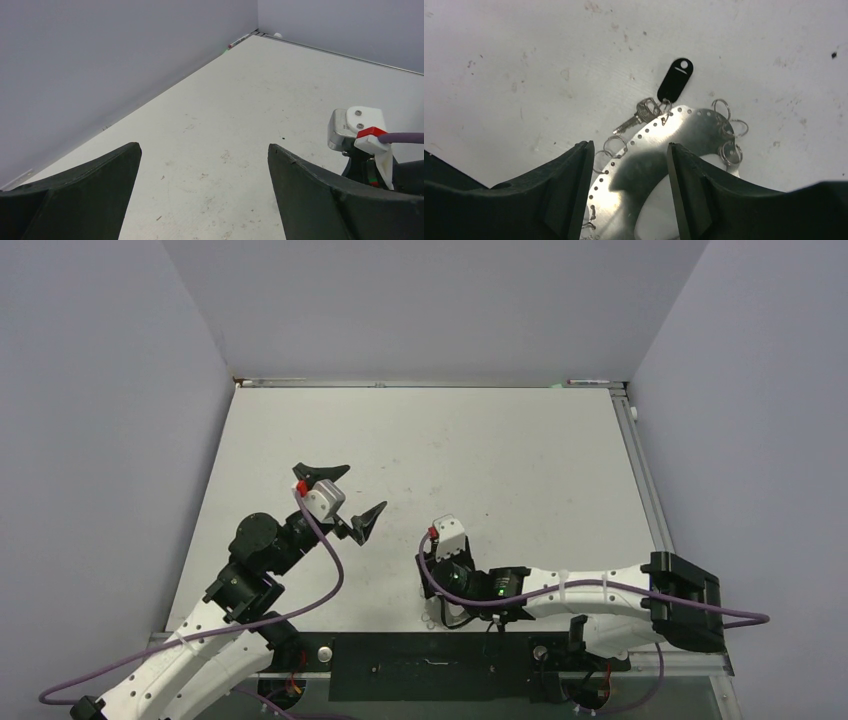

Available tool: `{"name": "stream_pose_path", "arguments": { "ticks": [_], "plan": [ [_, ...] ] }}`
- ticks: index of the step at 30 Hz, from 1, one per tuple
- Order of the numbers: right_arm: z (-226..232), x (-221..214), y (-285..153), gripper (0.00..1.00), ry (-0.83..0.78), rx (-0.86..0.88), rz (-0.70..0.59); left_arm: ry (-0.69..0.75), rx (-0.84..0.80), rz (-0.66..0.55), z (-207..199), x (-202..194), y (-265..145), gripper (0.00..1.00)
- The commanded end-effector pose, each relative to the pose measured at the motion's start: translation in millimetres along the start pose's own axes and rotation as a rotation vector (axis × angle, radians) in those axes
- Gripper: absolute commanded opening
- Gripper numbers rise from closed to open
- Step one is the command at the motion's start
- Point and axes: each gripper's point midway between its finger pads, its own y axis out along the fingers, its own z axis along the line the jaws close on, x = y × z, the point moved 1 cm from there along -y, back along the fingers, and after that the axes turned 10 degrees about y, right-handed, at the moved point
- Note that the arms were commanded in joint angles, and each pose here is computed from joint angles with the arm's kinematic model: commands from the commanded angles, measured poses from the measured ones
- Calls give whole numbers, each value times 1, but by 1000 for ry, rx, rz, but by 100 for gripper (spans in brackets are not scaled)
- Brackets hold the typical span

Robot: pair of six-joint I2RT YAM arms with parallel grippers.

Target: Put the keys on the keyring

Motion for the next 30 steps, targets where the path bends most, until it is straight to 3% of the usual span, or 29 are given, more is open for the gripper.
{"name": "stream_pose_path", "arguments": {
  "ticks": [1, 17, 30],
  "plan": [
    [-26, -24, -2, 56, 171, -160, 44, 7, 27, -41, 9, 21, 1, 96],
    [-64, -62, 45, 58, 175, -210, 163, -7, 23, -33, 7, 18, 4, 96],
    [-38, -2, 72, 57, 20, -76, 79, 1, 48, -12, 11, 11, 4, 96]
  ]
}}
